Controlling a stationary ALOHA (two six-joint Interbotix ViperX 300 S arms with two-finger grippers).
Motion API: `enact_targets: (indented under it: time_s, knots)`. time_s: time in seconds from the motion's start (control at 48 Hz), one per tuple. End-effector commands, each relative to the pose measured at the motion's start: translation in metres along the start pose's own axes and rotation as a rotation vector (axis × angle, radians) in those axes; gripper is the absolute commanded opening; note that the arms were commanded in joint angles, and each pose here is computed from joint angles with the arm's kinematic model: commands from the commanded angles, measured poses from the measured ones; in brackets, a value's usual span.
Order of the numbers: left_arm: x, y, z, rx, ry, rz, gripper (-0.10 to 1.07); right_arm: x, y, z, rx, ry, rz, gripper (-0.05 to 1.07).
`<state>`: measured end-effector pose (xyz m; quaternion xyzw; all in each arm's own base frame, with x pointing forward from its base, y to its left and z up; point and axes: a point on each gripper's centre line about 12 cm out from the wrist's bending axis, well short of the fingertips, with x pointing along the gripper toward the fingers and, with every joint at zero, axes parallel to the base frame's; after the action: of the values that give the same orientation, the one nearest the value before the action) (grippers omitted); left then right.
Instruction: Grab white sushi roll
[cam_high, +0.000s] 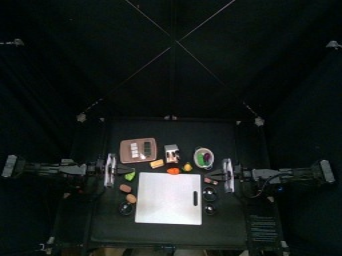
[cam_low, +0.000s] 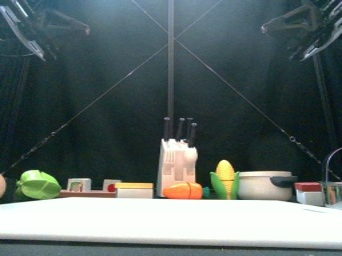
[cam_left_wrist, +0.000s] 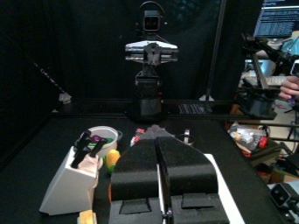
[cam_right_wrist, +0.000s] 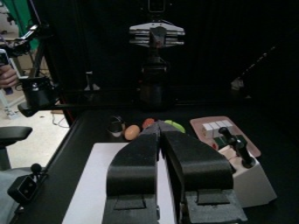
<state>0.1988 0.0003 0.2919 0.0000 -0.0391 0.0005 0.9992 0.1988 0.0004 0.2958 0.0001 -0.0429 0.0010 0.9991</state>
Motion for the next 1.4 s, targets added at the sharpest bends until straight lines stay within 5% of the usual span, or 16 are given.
enact_targets:
  time_s: [0.0,0.292,0.688,0.938,1.146,1.375]
  knots:
    - [-0.001,0.001,-0.009,0.013,0.022,0.007,-0.05,0.006,-0.001,0.001,-0.014,0.009,-0.001,0.02]
    - [-0.001,0.000,-0.017,0.003,0.044,0.001,-0.04,0.038,0.004,-0.008,-0.141,0.108,0.050,0.01]
    - [0.013,-0.001,-0.036,0.000,0.132,-0.004,-0.03,0.055,-0.003,-0.010,0.117,0.156,-0.017,0.01]
    - [0.016,-0.001,-0.038,0.000,0.123,-0.005,0.10,0.053,-0.010,-0.022,0.229,0.241,-0.072,0.01]
    - [0.016,-0.001,-0.040,-0.013,0.129,0.000,0.25,0.049,-0.014,-0.036,0.253,0.308,-0.099,0.01]
    - [0.016,0.006,-0.042,-0.114,0.139,0.054,0.39,0.047,-0.015,-0.051,0.253,0.362,-0.107,0.01]
